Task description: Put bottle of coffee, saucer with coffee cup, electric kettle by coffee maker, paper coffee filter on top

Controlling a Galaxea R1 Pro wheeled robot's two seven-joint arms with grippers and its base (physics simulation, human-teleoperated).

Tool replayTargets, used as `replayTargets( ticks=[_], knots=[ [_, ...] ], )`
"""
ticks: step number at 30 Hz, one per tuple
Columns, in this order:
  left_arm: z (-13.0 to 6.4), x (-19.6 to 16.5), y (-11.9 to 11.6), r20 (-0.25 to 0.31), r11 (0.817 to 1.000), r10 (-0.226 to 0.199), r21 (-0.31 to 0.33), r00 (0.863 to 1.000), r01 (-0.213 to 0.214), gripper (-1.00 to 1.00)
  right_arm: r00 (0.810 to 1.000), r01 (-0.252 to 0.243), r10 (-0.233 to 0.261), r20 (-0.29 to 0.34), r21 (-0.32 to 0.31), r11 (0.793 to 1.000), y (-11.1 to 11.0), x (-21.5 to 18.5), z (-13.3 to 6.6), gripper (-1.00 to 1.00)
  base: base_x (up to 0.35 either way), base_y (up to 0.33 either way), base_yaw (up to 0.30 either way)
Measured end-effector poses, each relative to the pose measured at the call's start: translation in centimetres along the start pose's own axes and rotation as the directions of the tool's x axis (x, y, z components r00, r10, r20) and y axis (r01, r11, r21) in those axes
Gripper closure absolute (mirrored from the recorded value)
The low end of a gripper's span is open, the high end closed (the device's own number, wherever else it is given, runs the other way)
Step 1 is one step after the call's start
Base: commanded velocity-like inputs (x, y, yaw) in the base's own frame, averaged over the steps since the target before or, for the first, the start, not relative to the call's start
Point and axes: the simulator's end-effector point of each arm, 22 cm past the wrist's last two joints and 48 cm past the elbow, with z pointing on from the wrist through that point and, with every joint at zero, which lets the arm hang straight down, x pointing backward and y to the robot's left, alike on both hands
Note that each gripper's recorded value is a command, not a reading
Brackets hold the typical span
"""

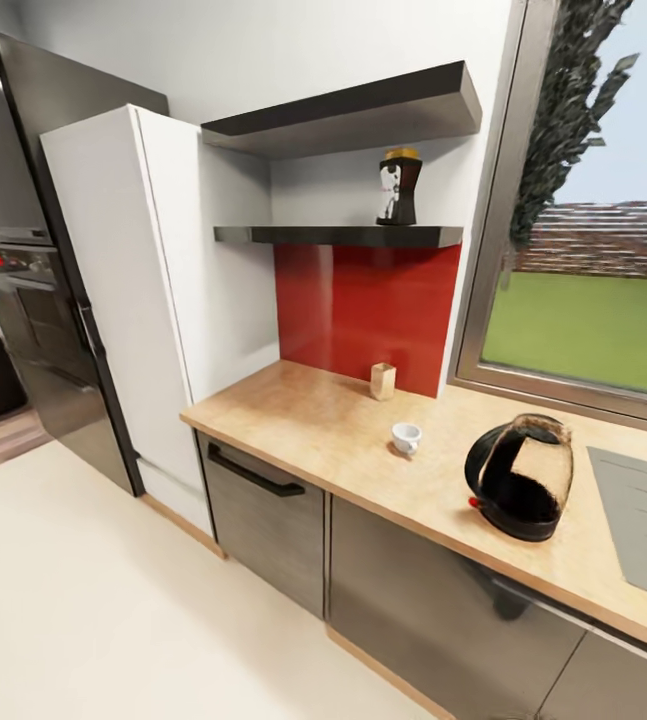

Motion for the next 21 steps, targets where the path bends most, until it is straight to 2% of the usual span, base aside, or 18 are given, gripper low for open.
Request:
replayTargets(
  ticks=[15,21],
  knots=[
    [0.02,-0.21,-0.05,0.006,1.000,0.000,0.001,1.000,0.000,-1.00,1.000,0.000,0.000,0.007,0.002,1.000,-0.07,-0.28,-0.04,-1.00,0.001,0.004,-0.240],
    [0.01,-0.24,-0.04,0.007,1.000,-0.001,0.001,1.000,0.001,-1.00,1.000,0.000,0.000,0.009,0.003,1.000,-0.10,-0.36,-0.06,-1.00,0.092,0.185,-0.100]
  ],
)
